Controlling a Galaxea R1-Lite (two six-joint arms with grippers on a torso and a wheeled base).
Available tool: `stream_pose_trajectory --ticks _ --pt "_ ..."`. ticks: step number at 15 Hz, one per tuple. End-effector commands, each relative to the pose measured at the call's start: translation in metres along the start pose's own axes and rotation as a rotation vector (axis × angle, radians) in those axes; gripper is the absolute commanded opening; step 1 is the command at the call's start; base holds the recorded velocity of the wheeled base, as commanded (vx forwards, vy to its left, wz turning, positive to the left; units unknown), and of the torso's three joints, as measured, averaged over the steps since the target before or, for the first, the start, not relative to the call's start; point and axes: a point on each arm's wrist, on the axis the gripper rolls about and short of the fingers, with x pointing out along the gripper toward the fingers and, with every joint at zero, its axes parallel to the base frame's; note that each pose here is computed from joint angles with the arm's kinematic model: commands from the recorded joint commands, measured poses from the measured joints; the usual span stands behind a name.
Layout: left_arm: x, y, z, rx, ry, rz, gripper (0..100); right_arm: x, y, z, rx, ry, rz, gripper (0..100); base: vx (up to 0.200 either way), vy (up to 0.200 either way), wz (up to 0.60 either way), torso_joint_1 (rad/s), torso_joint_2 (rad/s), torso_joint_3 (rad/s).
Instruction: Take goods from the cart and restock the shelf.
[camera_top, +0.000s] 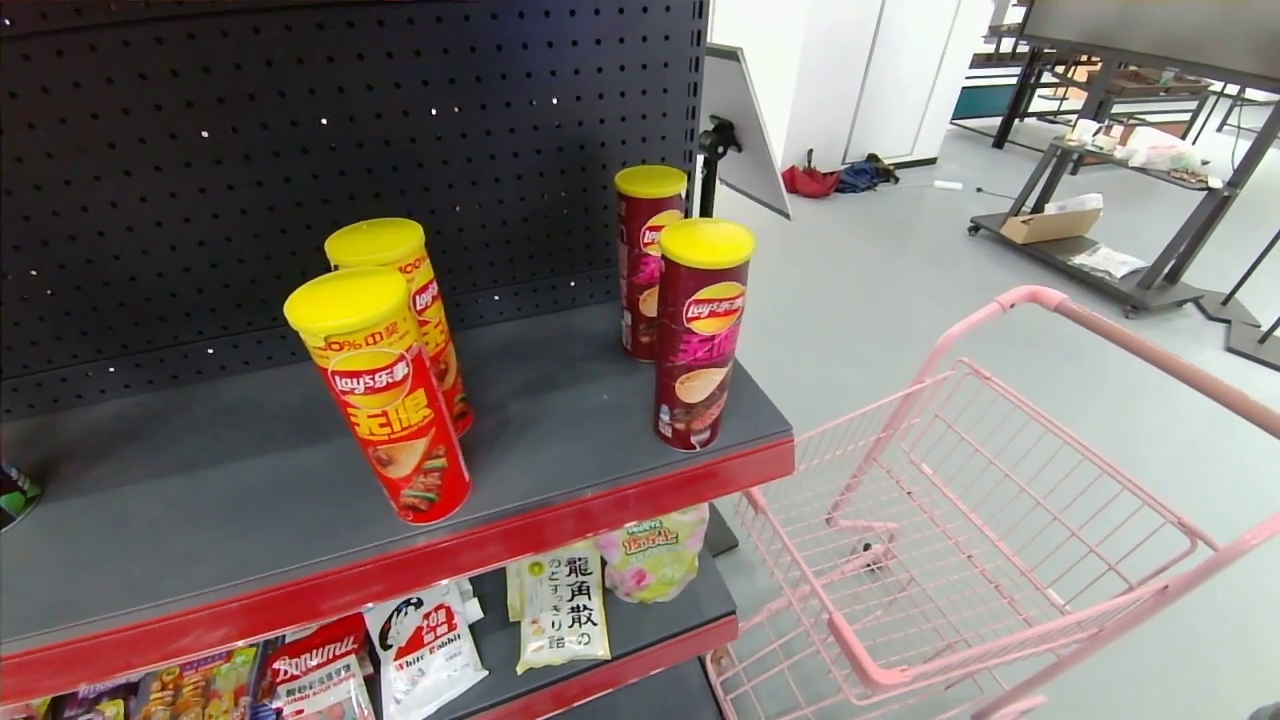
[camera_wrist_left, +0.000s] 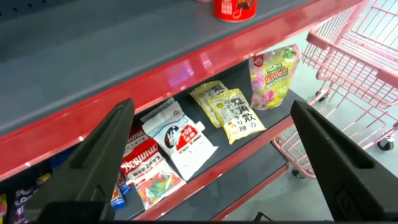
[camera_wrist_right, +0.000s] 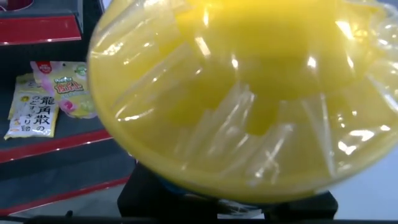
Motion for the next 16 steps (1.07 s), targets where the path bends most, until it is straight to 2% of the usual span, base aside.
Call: stream_pose_trajectory --ticks 1,8,11,16 --pt "0.0 0.0 0.0 0.0 0.002 0.001 100 0.004 0.001 0.001 -0.018 0.026 -0.005 0 0.0 0.0 0.0 0.154 -0.37 -0.212" --pt "0.0 0.0 0.0 0.0 -0.002 0.001 100 0.005 0.001 -0.004 -0.036 0.033 -0.001 0 0.0 0.0 0.6 0.026 -0.04 -0.023" --pt "-0.001 0.0 0.0 -0.001 -0.011 -0.012 100 0.002 0.002 -0.012 -0.034 0.028 -0.006 0 0.0 0.0 0.0 0.0 0.0 0.0" --pt "-0.002 0.0 -0.002 -0.006 -0.031 -0.009 100 -0.012 0.002 -0.03 0.023 -0.055 0.001 0 0.0 0.0 0.0 0.0 0.0 0.0"
